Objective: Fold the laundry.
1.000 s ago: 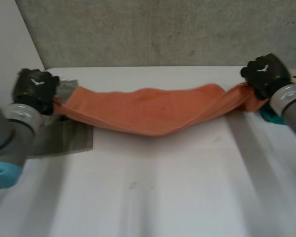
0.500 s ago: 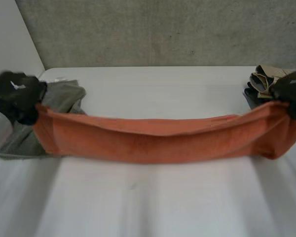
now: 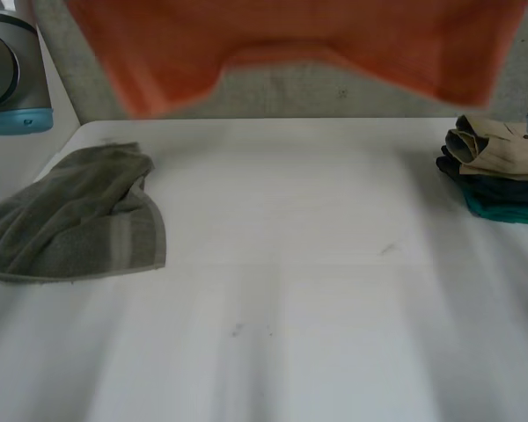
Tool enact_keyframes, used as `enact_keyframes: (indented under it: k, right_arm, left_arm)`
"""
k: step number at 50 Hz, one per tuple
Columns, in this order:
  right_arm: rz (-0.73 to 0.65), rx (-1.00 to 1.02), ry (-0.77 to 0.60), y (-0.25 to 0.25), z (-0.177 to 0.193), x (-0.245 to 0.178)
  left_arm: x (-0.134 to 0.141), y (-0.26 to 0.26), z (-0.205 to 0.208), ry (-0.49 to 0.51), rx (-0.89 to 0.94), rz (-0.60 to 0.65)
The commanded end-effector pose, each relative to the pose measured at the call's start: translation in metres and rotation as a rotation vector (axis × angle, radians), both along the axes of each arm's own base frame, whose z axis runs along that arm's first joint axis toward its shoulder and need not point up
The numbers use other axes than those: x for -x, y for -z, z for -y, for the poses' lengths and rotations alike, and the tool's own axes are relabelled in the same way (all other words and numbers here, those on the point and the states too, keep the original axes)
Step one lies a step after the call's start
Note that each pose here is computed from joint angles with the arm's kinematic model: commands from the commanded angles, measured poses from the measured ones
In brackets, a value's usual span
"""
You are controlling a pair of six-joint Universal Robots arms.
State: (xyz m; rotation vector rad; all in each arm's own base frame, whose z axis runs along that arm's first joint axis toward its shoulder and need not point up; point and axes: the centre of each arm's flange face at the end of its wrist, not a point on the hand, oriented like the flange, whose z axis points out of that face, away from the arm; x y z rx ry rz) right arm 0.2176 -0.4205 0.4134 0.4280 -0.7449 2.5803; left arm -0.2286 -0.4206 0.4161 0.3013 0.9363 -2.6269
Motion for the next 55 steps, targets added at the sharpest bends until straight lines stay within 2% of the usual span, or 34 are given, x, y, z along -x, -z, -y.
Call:
enact_keyframes:
  k: [1,7,11,16,20,25,29,33,34,39,43,49,55]
  right_arm:
    - [-0.064,-0.134,-0.070,0.037,0.010,-0.008]
    - [-0.097,-0.327,-0.150,0.083,0.021,-0.011]
    - [-0.148,-0.525,-0.195,0.139,0.025,-0.016]
    - [-0.231,-0.768,-0.229,0.219,0.014,-0.019]
    - [-0.303,-0.843,-0.219,0.246,-0.002,-0.017]
    - [-0.375,-0.907,-0.160,0.251,-0.021,-0.005]
    - [-0.416,-1.004,-0.099,0.224,-0.045,0.012]
    - [-0.438,-1.234,-0.035,0.208,-0.079,0.036]
    - [-0.452,-1.363,-0.010,0.208,-0.098,0.045]
    - [-0.551,-1.689,0.070,0.209,-0.149,0.077]
    - [-0.608,-1.639,0.094,0.209,-0.153,0.084]
    - [-0.582,-1.478,0.116,0.213,-0.136,0.078]
    - [-0.487,-1.413,0.101,0.241,-0.096,0.069]
  left_arm:
    - [0.001,0.053,0.000,0.020,-0.179,0.015]
    - [-0.003,0.101,-0.006,0.033,-0.334,0.031]
    - [-0.005,0.147,-0.014,0.039,-0.470,0.070]
    - [-0.005,0.208,-0.038,0.056,-0.663,0.131]
    - [-0.009,0.235,-0.060,0.056,-0.781,0.167]
    - [-0.021,0.234,-0.093,0.024,-0.902,0.238]
    - [-0.036,0.227,-0.124,-0.015,-1.010,0.313]
    - [-0.054,0.216,-0.163,-0.056,-1.131,0.413]
    - [-0.060,0.216,-0.182,-0.061,-1.198,0.465]
    - [-0.067,0.208,-0.231,0.014,-1.299,0.604]
    - [-0.074,0.206,-0.233,0.040,-1.290,0.603]
    - [-0.074,0.208,-0.207,0.047,-1.206,0.568]
    - [-0.050,0.212,-0.166,0.056,-1.093,0.477]
